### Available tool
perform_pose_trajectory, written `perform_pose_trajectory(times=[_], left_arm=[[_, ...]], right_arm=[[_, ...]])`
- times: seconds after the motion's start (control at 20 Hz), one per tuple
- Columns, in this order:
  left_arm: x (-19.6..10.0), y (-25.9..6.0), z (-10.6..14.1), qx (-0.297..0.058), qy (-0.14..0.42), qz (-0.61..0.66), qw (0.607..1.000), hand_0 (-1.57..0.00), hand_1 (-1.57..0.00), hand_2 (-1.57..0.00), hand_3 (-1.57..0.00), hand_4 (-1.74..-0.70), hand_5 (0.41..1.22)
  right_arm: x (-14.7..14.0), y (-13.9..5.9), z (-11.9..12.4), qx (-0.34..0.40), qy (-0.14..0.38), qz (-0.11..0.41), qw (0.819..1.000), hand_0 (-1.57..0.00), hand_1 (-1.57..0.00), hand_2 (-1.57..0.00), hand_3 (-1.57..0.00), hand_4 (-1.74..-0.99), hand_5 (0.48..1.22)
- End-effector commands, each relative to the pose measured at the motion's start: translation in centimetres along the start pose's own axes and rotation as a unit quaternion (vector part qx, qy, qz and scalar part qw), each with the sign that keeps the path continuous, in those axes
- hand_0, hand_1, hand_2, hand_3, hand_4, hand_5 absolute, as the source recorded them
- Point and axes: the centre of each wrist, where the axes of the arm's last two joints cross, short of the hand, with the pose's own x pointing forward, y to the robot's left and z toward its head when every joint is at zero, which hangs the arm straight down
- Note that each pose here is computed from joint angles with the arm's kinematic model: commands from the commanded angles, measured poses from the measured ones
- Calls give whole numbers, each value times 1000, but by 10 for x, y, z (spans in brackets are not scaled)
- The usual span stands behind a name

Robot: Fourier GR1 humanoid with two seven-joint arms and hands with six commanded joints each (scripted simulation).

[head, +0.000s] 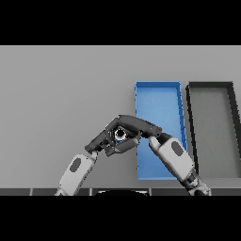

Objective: Pick up the blue pipe and place it into the blue bin.

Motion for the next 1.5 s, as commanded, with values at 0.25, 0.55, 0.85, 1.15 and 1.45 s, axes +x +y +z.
perform_pose_trajectory(times=[0.25, 0.55, 0.85, 1.15, 1.45], left_arm=[[4, 2, -4, -3, -9, 2, 1000, -1571, -1571, -1571, -1437, -1725, 1221], [8, 4, -3, 16, -24, -33, 999, -1571, -1571, -1571, -1454, -1724, 1221], [7, 12, 5, -32, 4, -72, 997, -478, -439, -423, -381, -1136, 1132], [8, 11, 4, -13, 51, -48, 997, -125, -114, -110, -99, -970, 647], [1, 13, 4, -4, 80, -62, 995, -32, -29, -28, -25, -928, 484]], right_arm=[[-1, 8, 3, -2, -16, 22, 1000, -1496, -1496, -1500, -1434, -1702, 1101], [-2, 13, 1, -21, -40, 12, 999, -1551, -1551, -1552, -1535, -1731, 1190], [4, 19, -3, -31, -16, 13, 999, -1566, -1566, -1566, -1562, -1738, 1213], [4, 18, 0, -39, -22, 26, 999, -1570, -1570, -1570, -1569, -1740, 1219], [7, 15, 1, -38, -56, -38, 997, -1571, -1571, -1571, -1570, -1741, 1220]])
